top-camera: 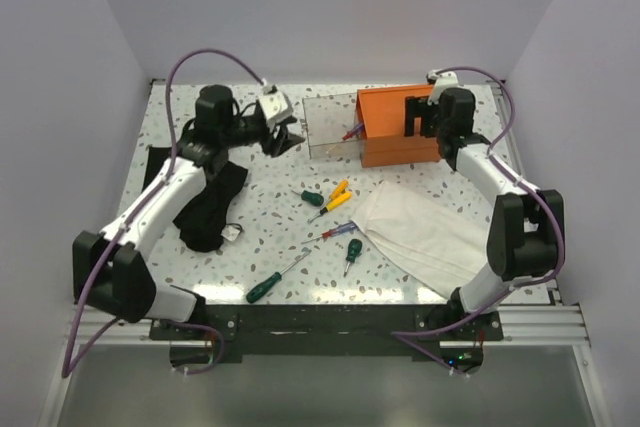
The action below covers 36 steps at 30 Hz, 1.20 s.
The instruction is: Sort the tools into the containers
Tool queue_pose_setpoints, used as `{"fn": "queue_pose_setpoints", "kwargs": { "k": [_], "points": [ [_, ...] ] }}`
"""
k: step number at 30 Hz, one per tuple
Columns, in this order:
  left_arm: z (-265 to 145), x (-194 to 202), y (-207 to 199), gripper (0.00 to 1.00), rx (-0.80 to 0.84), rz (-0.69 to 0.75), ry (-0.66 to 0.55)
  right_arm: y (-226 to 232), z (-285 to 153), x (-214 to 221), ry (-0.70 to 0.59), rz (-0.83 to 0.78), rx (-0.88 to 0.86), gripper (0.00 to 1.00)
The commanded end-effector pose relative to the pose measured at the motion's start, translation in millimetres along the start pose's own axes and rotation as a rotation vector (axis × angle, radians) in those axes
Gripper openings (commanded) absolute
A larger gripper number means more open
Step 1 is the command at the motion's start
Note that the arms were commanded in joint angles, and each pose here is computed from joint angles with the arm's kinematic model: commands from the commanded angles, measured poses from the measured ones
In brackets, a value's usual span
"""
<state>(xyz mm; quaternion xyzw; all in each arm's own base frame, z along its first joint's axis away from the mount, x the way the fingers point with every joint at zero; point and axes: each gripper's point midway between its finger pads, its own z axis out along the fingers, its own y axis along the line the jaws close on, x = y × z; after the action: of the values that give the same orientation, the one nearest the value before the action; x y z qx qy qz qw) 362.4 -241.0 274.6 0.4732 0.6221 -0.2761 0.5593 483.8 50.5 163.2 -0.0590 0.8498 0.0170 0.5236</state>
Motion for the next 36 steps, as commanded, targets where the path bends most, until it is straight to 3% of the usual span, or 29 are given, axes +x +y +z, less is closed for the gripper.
{"fn": "queue_pose_setpoints", "kwargs": {
  "k": [1, 6, 7, 9, 13, 18, 22, 28, 36],
  "points": [
    [-13, 91, -78, 0.55, 0.385, 0.308, 0.122, 2, -24, 111, 0.36, -0.045, -0.019, 0.98],
    [-26, 148, -107, 0.55, 0.518, 0.202, 0.339, 0, -31, 103, 0.331, -0.052, -0.013, 0.98],
    [-26, 153, -109, 0.55, 0.484, 0.125, 0.38, 0, -32, 105, 0.333, -0.053, -0.013, 0.98],
    [-25, 160, -111, 0.56, 0.392, 0.133, 0.394, 1, -33, 105, 0.323, -0.052, -0.015, 0.98],
    [-14, 170, -114, 0.58, 0.255, 0.323, 0.325, 3, -36, 110, 0.327, -0.042, -0.022, 0.98],
    [11, 186, -105, 0.58, 0.264, 0.366, 0.309, 3, -38, 113, 0.346, -0.041, -0.021, 0.98],
    [38, 170, -82, 0.58, 0.228, 0.429, 0.245, 3, -38, 109, 0.338, -0.039, -0.022, 0.98],
    [67, 174, -70, 0.58, 0.299, 0.444, 0.253, 3, -37, 108, 0.328, -0.033, -0.021, 0.98],
    [74, 211, -96, 0.5, 0.578, 0.368, 0.356, 2, -38, 103, 0.315, -0.045, -0.022, 0.98]
  ]
}}
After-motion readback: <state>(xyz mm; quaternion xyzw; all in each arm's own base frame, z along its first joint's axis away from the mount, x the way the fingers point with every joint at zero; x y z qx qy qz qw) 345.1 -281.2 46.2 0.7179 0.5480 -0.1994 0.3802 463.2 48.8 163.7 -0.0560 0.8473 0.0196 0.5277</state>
